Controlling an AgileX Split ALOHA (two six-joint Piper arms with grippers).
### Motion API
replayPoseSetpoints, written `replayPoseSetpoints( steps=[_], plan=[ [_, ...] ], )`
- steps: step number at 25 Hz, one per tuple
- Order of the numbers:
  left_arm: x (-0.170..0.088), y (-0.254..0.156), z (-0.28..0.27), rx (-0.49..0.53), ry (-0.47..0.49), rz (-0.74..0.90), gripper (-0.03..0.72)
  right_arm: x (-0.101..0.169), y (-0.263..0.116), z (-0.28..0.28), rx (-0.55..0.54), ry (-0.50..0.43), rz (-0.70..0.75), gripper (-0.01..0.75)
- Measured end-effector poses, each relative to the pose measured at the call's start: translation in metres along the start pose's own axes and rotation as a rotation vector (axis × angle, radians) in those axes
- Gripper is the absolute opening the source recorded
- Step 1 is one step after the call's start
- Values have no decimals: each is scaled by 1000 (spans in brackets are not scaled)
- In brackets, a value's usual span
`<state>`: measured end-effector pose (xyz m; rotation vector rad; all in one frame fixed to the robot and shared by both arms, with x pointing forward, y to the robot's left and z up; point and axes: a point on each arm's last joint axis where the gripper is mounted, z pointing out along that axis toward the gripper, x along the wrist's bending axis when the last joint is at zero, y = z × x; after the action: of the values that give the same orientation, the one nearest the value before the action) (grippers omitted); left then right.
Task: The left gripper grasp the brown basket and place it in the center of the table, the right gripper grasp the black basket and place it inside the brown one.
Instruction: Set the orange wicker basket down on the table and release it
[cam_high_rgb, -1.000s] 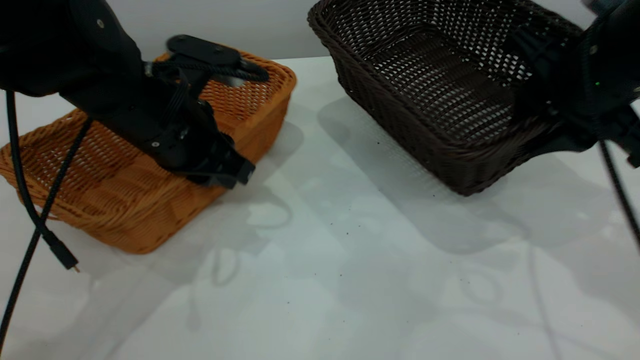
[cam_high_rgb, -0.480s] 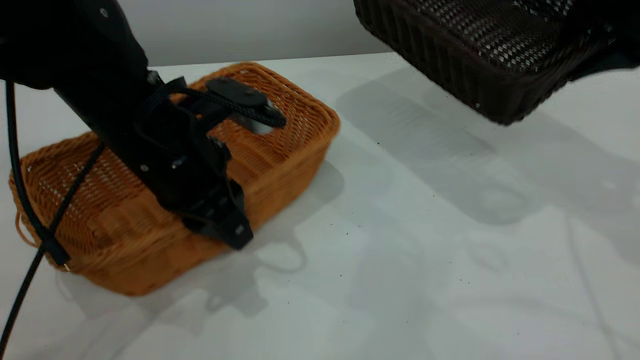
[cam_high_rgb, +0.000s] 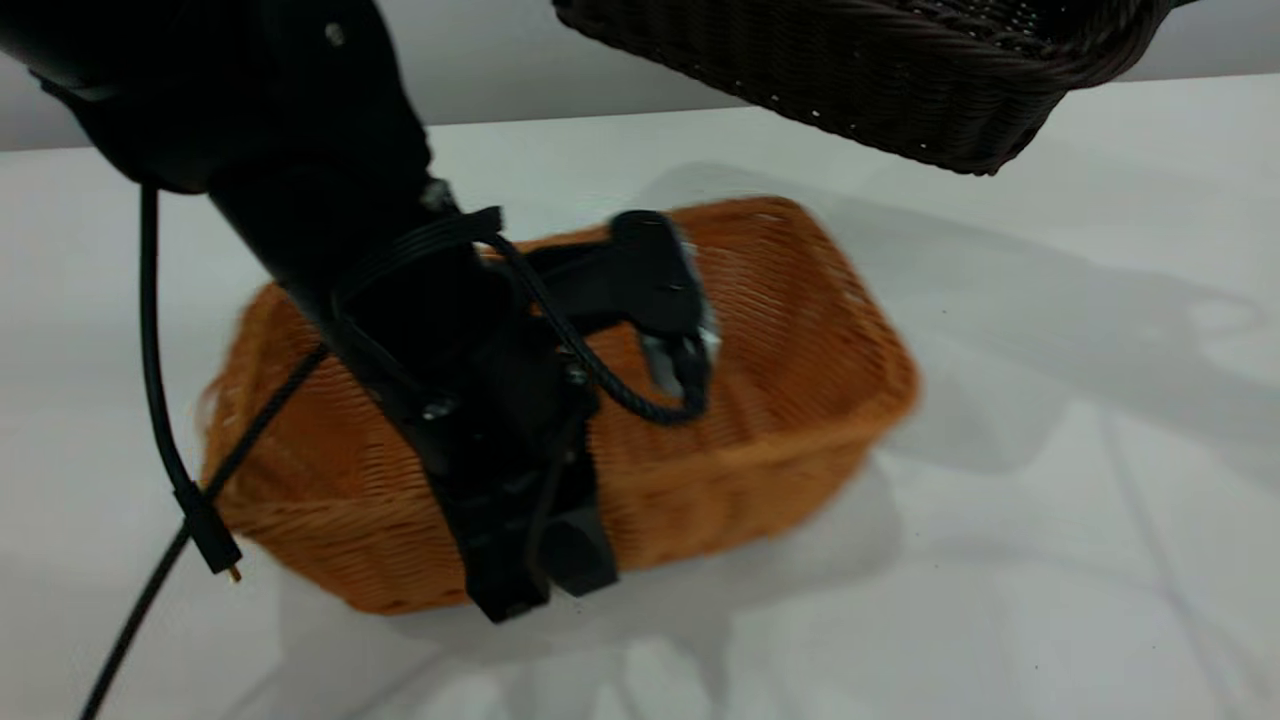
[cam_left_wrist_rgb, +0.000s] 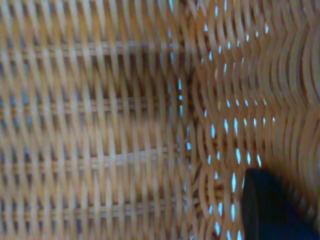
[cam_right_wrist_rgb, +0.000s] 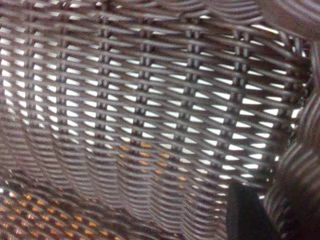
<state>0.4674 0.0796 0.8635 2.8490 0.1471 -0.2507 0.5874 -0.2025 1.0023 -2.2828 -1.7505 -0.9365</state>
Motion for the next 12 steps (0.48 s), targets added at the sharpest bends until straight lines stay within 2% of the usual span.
replayPoseSetpoints(
  steps=[4,12],
  plan=[
    [-10,10,1,-3,6,116,101,0,-1,0,7,1,-3,245],
    [-11,12,1,-5,16,98,100,0,-1,0,7,1,-13,244]
  ],
)
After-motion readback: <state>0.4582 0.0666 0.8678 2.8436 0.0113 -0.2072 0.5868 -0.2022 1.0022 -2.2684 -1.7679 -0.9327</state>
